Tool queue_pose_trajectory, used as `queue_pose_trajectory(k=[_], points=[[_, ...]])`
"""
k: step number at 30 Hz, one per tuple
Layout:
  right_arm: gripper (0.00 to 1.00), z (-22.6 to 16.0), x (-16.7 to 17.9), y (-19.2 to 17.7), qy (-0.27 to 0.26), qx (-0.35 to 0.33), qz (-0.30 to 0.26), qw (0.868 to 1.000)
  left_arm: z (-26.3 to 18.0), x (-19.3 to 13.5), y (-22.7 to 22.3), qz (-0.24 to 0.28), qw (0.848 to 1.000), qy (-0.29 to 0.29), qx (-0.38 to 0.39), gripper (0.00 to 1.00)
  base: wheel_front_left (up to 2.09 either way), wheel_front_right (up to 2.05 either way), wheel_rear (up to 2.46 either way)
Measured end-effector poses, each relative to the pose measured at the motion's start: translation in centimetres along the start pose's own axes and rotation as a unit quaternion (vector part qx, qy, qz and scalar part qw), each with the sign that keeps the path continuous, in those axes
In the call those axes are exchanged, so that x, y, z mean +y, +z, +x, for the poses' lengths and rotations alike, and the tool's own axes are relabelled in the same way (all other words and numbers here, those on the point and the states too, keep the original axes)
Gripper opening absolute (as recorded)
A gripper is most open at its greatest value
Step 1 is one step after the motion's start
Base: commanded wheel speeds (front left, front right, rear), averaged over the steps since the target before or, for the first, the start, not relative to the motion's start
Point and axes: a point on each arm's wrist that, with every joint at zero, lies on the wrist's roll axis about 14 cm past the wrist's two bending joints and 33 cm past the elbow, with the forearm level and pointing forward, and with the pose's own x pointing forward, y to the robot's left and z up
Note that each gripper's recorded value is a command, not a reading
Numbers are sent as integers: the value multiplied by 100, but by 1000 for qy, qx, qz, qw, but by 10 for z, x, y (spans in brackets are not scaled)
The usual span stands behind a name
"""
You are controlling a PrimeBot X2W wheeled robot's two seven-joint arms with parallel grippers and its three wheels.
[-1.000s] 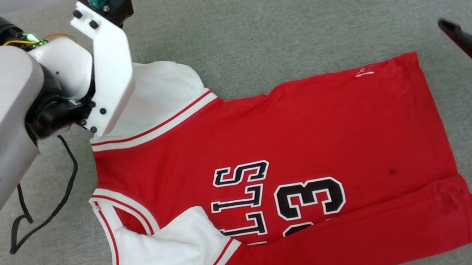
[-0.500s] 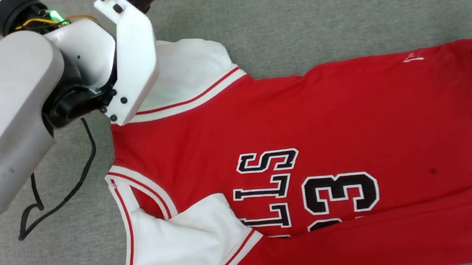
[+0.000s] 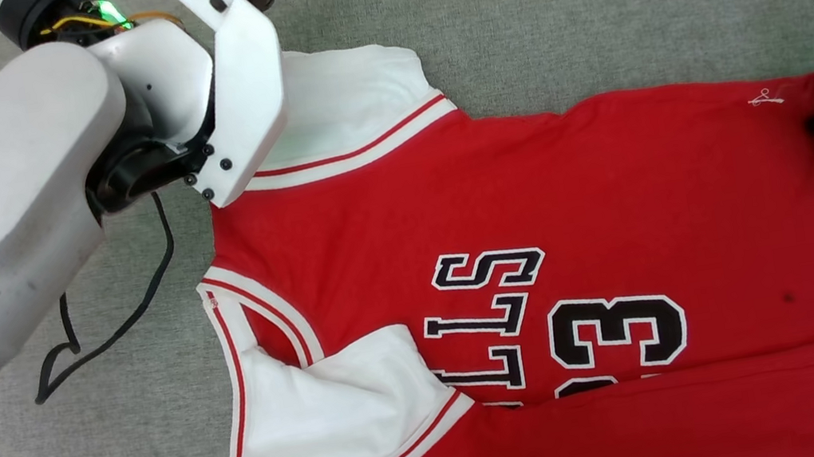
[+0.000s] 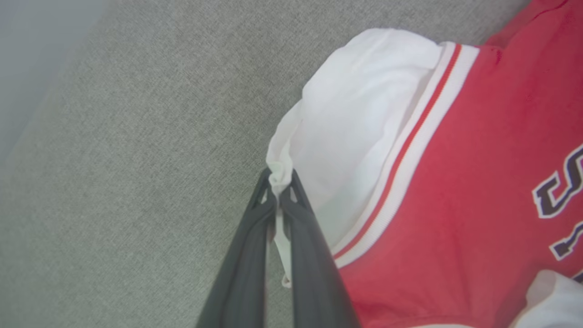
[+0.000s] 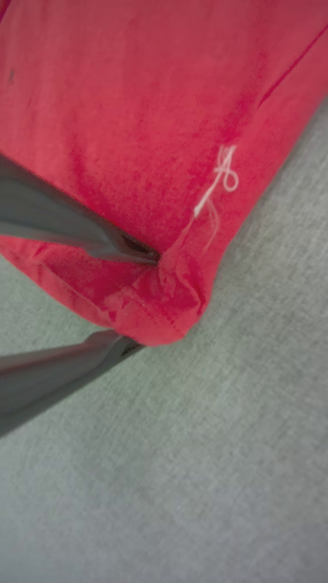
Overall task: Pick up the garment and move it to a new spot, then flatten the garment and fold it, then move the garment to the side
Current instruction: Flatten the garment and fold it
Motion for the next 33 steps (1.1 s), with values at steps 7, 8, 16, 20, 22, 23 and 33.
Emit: queue_pose_trajectory(k=[7,8,16,20,22,23,33], points=[[0,-18,9,10,6,-71,11,997,-17,-7,4,-12,1000,4,-29,0,0,0,0],[0,-22,12,9,6,-78,10,997,-22,-8,6,-13,999,5,-34,0,0,0,0],[0,-68,22,7,-5,-163,9,987,-67,-19,10,-13,997,23,-77,0,0,0,0],[0,-89,25,-2,-12,-195,11,981,-90,-29,3,-7,995,31,-90,0,0,0,0],[0,-98,27,-7,-14,-208,11,978,-99,-36,-3,-6,995,31,-95,0,0,0,0],[0,-102,29,-10,-15,-213,11,977,-104,-38,-7,-6,995,32,-95,0,0,0,0],[0,-119,46,-40,-11,-238,12,971,-123,-90,-72,-12,998,4,-67,0,0,0,0]])
